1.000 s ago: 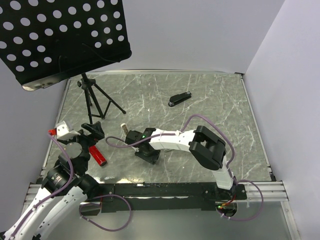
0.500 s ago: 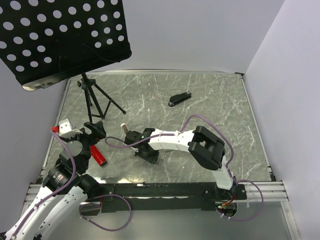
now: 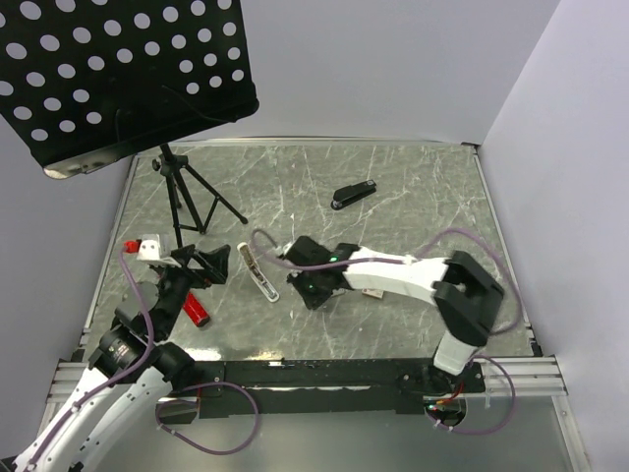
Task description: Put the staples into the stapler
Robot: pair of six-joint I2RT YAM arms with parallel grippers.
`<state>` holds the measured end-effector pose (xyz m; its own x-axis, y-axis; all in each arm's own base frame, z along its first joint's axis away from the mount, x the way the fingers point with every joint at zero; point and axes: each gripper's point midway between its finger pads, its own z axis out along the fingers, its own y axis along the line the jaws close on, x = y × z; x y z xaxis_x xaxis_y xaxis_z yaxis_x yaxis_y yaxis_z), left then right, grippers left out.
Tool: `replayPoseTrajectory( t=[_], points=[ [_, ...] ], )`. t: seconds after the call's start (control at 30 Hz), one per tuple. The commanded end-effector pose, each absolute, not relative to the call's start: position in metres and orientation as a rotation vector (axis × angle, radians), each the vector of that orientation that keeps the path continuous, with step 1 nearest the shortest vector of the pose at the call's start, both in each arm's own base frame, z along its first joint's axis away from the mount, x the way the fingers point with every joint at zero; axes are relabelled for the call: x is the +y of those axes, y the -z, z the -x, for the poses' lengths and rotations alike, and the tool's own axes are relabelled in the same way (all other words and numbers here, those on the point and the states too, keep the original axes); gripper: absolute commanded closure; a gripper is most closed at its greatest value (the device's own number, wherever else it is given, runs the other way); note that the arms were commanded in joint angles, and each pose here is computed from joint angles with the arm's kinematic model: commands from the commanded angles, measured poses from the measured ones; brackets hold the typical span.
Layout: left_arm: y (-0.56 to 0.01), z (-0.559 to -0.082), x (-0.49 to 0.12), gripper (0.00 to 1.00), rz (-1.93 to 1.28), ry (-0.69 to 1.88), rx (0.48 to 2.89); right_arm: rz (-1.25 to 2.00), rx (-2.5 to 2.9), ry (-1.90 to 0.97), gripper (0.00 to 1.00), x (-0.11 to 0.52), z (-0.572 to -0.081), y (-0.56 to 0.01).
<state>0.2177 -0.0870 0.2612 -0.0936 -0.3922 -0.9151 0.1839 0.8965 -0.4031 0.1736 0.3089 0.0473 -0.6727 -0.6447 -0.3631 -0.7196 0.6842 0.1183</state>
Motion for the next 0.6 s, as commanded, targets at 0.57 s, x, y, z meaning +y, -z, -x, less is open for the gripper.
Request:
replayPoseTrajectory(
  t=[0.57],
  points=[
    [-0.299,-0.161,-0.241,0.03,-0.896,0.861,1.205,0.525,1.969,-1.413,0.88,0.288,-0.190,-0.237]
  ],
)
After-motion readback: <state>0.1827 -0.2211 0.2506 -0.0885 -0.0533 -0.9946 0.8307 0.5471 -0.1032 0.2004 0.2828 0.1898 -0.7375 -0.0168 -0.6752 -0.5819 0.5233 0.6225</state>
